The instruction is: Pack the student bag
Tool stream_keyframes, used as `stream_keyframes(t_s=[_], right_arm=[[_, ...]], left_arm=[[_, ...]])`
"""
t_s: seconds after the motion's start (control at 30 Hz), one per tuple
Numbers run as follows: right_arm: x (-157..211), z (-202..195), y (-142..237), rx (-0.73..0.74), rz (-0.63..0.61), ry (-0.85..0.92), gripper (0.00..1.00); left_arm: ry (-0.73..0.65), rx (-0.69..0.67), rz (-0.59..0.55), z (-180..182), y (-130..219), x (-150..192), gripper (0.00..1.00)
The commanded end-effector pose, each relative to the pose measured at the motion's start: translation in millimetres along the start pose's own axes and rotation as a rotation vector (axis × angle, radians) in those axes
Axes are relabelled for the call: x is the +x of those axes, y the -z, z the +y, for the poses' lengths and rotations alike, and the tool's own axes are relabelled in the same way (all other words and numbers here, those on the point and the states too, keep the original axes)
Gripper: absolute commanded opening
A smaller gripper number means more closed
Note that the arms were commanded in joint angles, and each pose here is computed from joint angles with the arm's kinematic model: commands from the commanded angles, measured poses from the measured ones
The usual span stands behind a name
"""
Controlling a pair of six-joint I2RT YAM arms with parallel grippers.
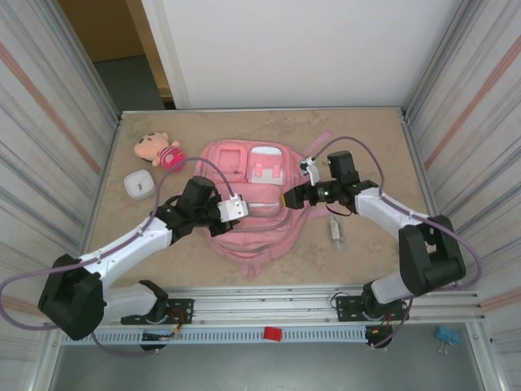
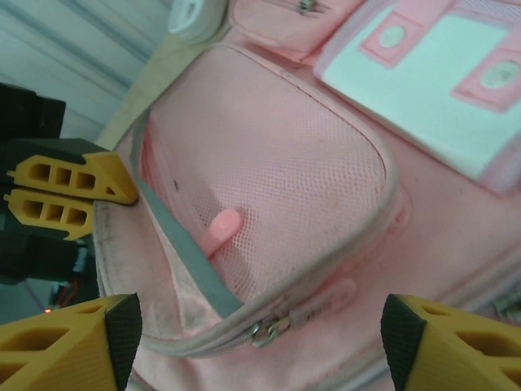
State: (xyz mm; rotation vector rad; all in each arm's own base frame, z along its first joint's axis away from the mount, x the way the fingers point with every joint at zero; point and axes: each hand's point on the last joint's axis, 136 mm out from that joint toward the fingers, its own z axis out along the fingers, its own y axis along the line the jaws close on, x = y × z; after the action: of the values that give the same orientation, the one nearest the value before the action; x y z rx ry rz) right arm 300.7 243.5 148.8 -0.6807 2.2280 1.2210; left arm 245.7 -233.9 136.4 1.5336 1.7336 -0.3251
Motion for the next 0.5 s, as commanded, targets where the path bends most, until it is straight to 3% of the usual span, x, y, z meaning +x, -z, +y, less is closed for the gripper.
stream_keyframes(t_s=[0.0,0.3,0.47], right_arm=[[-13.3,20.7,-7.1,-0.146,0.005,0.030,0.80],[9.2,34.0,-17.0,-0.291,0.135,-0.009,0.77],[22.8,44.8,-9.5,-0.320,0.182,-0.010,0.68]], left_arm=[[0.024,0.006,-0.136,-1.0,15.0,-23.6,0.05],[0.130,-0.059,-0.232,24.9,30.2,-22.6,0.06],[0.155,-0.070,-0.255,32.1,33.2,-24.9,0.05]])
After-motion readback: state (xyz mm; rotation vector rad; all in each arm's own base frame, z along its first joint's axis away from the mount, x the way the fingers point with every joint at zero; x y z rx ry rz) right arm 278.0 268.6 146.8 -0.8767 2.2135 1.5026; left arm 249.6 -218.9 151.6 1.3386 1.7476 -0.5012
